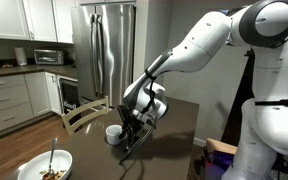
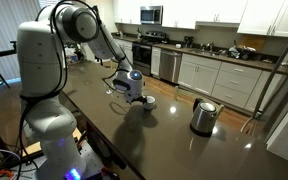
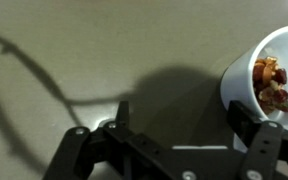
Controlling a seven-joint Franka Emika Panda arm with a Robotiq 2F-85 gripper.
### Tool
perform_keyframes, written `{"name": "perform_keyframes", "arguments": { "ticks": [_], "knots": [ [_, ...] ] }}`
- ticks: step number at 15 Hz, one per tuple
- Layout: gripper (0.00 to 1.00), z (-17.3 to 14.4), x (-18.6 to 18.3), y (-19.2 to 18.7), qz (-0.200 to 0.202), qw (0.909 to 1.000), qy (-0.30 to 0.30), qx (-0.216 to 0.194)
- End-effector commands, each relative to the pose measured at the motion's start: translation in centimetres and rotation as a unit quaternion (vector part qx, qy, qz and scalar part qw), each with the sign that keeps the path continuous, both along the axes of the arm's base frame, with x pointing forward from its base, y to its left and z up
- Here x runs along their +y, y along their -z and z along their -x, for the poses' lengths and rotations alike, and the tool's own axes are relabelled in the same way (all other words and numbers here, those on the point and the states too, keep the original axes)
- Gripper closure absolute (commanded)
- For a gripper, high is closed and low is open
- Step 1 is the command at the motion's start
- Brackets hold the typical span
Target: Pour the cereal in the glass into the bowl then pour the cereal in the mug into the bowl.
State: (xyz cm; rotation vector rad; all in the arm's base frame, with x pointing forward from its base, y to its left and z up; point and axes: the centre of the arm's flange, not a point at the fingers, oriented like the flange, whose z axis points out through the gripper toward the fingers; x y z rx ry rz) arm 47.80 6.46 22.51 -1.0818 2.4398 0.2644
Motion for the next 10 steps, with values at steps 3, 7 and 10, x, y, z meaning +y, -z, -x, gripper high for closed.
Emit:
{"name": "perform_keyframes", "arguments": {
  "ticks": [3,7,10],
  "knots": [
    [0.00,0.5,-0.8,-0.2,0.026,0.9987,0.043,0.006],
    [0.00,0.7,-1.6,-0.2,0.035,0.9974,0.063,0.005],
    [0.00,0.7,-2.1,-0.2,0.039,0.9965,0.074,0.003]
  ]
}}
